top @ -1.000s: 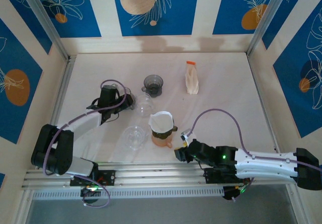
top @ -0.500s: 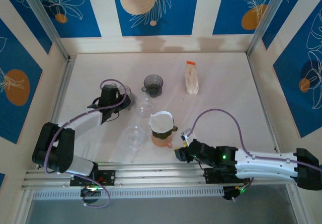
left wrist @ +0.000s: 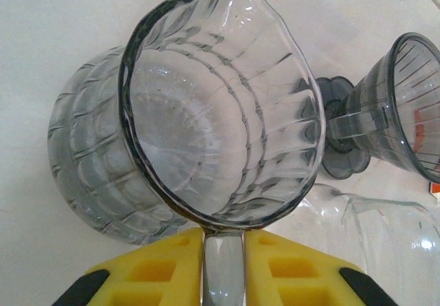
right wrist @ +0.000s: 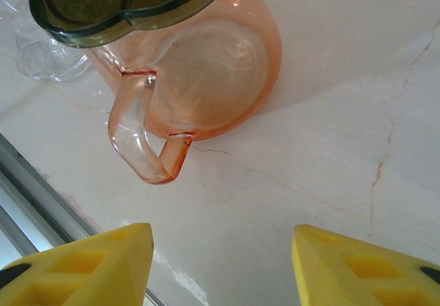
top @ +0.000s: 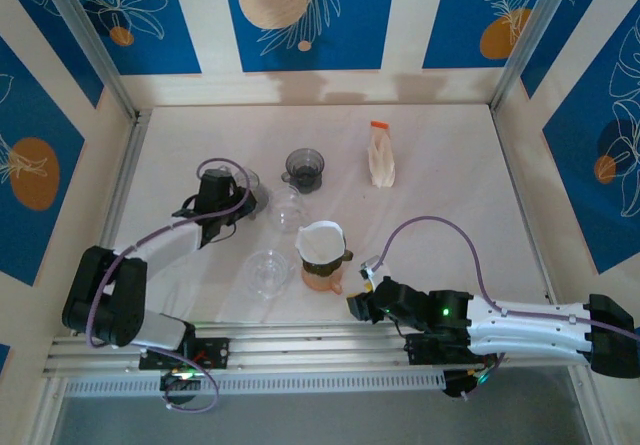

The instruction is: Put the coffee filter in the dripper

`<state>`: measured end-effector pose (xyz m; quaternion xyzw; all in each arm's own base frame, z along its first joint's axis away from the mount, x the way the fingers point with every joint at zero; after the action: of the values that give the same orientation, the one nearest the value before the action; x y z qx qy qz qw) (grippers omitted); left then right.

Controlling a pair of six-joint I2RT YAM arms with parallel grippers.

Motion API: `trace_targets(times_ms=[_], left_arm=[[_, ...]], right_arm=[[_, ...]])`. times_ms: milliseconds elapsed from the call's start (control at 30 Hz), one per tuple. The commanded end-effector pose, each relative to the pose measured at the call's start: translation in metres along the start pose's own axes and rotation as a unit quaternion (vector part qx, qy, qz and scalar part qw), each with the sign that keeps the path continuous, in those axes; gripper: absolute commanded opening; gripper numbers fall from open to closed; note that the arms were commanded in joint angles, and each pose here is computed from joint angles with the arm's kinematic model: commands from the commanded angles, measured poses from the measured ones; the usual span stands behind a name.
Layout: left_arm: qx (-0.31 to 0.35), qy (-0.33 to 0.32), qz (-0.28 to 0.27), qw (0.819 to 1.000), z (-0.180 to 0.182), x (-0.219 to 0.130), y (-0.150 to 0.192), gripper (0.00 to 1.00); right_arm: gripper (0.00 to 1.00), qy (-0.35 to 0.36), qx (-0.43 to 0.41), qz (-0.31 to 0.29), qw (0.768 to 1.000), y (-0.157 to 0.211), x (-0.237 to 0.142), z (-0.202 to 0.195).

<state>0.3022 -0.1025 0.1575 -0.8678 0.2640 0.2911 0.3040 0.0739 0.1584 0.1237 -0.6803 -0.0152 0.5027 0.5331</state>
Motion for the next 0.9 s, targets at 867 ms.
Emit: trace_targets(times_ms=[867], left_arm=[[-0.044, -0.060, 0.037, 0.997, 0.079, -0.092, 0.035, 0.19]], right_arm=[[0.62, -0.031, -0.001, -0.001, 1.000, -0.009, -0.001, 0.002]])
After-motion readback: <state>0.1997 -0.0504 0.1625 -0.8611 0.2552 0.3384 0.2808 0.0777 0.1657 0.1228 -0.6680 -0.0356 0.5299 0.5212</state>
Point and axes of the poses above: each hand's point on the last joint's axis, 136 mm out from that joint toward the fingers, its own x axis out along the fingers, its own z axis along the line the jaws close on, y = z × x, the point moved 9 cm from there along -x, back along the fingers, and after that the axes turned 14 degrees about -x, right-handed, at the moved point
